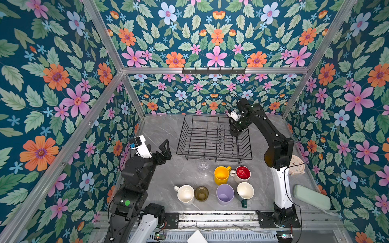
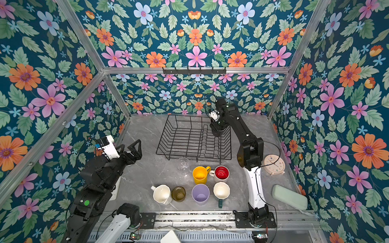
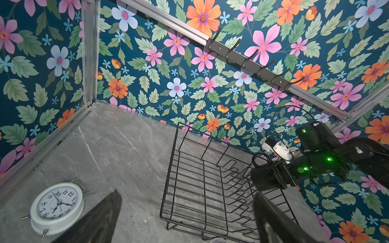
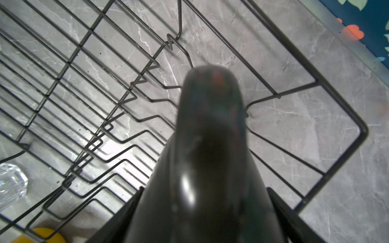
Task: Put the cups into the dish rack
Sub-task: 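Lower the black mug into the far corner of the rack with the right gripper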
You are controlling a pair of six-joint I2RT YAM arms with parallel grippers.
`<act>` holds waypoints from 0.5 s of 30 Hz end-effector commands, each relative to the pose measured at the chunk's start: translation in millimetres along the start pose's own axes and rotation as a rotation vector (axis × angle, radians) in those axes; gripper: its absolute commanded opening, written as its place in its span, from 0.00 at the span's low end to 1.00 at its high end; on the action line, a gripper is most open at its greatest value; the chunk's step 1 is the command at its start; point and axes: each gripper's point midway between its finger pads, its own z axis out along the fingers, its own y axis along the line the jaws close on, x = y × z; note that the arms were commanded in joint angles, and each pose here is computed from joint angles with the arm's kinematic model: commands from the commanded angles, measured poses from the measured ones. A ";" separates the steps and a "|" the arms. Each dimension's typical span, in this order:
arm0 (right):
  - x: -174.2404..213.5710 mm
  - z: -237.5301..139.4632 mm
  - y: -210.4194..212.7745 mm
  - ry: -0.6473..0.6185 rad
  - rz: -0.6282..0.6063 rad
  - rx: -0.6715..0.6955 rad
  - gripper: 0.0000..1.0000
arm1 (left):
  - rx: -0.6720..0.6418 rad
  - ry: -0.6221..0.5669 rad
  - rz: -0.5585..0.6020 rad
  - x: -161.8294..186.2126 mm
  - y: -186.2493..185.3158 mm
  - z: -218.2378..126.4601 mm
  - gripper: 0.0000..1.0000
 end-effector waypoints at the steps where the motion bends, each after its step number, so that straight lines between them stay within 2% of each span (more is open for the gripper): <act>1: -3.5 3.0 1.9 -0.011 -0.005 -0.013 0.00 | -0.001 -0.014 -0.008 -2.8 0.0 -0.7 1.00; 15: 0.7 31.0 5.0 0.030 -0.002 -0.042 0.00 | -0.005 -0.003 -0.022 2.3 2.4 -0.7 1.00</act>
